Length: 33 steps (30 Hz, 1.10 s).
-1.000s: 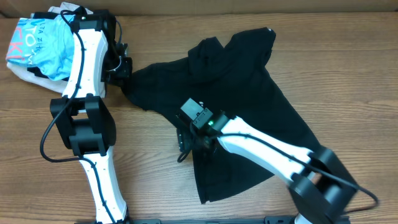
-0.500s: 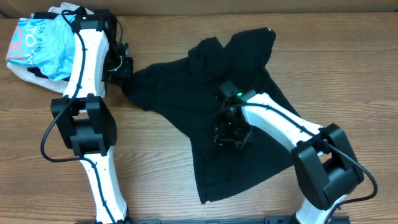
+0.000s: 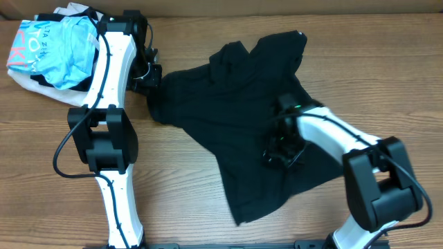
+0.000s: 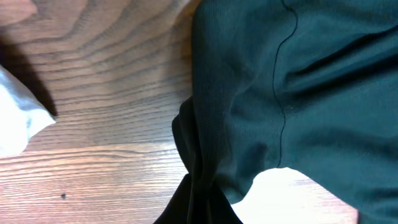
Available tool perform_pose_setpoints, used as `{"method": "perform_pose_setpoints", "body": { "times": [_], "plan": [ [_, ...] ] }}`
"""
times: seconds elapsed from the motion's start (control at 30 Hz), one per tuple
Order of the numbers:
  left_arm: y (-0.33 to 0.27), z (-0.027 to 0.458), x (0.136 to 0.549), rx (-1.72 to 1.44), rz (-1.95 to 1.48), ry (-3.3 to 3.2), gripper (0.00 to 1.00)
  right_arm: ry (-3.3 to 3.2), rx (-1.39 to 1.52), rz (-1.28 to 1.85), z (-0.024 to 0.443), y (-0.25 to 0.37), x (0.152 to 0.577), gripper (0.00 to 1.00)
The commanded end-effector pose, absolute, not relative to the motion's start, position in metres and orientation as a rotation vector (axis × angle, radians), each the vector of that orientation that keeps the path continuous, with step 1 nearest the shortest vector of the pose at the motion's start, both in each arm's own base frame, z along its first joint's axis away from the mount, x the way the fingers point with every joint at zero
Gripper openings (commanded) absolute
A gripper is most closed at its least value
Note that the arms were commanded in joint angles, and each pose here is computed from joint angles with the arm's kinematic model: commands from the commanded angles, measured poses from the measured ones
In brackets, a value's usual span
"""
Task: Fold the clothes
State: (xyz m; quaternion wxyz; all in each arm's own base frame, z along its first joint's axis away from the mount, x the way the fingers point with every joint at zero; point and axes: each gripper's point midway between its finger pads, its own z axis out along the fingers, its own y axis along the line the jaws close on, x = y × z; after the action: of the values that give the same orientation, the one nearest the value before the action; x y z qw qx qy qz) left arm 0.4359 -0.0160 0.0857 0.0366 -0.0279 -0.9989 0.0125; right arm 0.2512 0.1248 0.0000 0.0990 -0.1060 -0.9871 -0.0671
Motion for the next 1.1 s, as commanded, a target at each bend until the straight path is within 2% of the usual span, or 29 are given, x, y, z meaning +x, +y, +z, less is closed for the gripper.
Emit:
{"method": "perform_pose_setpoints", "body": {
  "times": [0.0, 0.17, 0.33, 0.4, 0.43, 0.47, 0.5, 0.6, 0.83, 0.93, 1.07],
  "plan": [
    [-0.034, 0.091, 0.436, -0.096, 0.117, -3.07, 0.04, -3.009, -0.515, -0.001, -0.022, 0.063, 0.281, 0.62],
    [-0.054, 0.091, 0.429, -0.04, 0.123, -3.043, 0.04, -3.103, -0.758, 0.0, -0.022, 0.015, 0.32, 0.6],
    [-0.097, 0.094, 0.418, -0.117, 0.254, -3.005, 0.04, -3.219, -0.929, -0.132, -0.01, -0.017, 0.366, 0.6],
    [-0.113, 0.094, 0.416, -0.157, 0.275, -3.002, 0.04, -3.23, -0.898, -0.244, 0.0, -0.015, 0.376, 0.68],
    [-0.119, 0.094, 0.415, -0.169, 0.273, -3.004, 0.04, -3.225, -0.875, -0.298, 0.006, -0.013, 0.379, 0.78],
    [-0.125, 0.094, 0.415, -0.184, 0.273, -3.008, 0.04, -3.214, -0.85, -0.33, 0.013, -0.011, 0.38, 0.82],
    [-0.131, 0.094, 0.415, -0.207, 0.274, -3.013, 0.04, -3.193, -0.843, -0.338, 0.023, -0.009, 0.38, 0.86],
    [-0.14, 0.093, 0.417, -0.235, 0.278, -3.027, 0.04, -3.162, -0.829, -0.327, 0.048, -0.008, 0.375, 0.9],
    [-0.132, 0.093, 0.421, -0.188, 0.259, -3.041, 0.04, -3.147, -0.8, -0.433, 0.115, 0.01, 0.339, 0.91],
    [-0.119, 0.092, 0.427, -0.154, 0.227, -3.059, 0.04, -3.139, -0.722, -0.394, 0.121, 0.02, 0.312, 0.91],
    [-0.104, 0.092, 0.435, -0.111, 0.218, -3.083, 0.04, -3.069, -0.585, -0.298, 0.101, 0.041, 0.274, 0.91]
  ]
}}
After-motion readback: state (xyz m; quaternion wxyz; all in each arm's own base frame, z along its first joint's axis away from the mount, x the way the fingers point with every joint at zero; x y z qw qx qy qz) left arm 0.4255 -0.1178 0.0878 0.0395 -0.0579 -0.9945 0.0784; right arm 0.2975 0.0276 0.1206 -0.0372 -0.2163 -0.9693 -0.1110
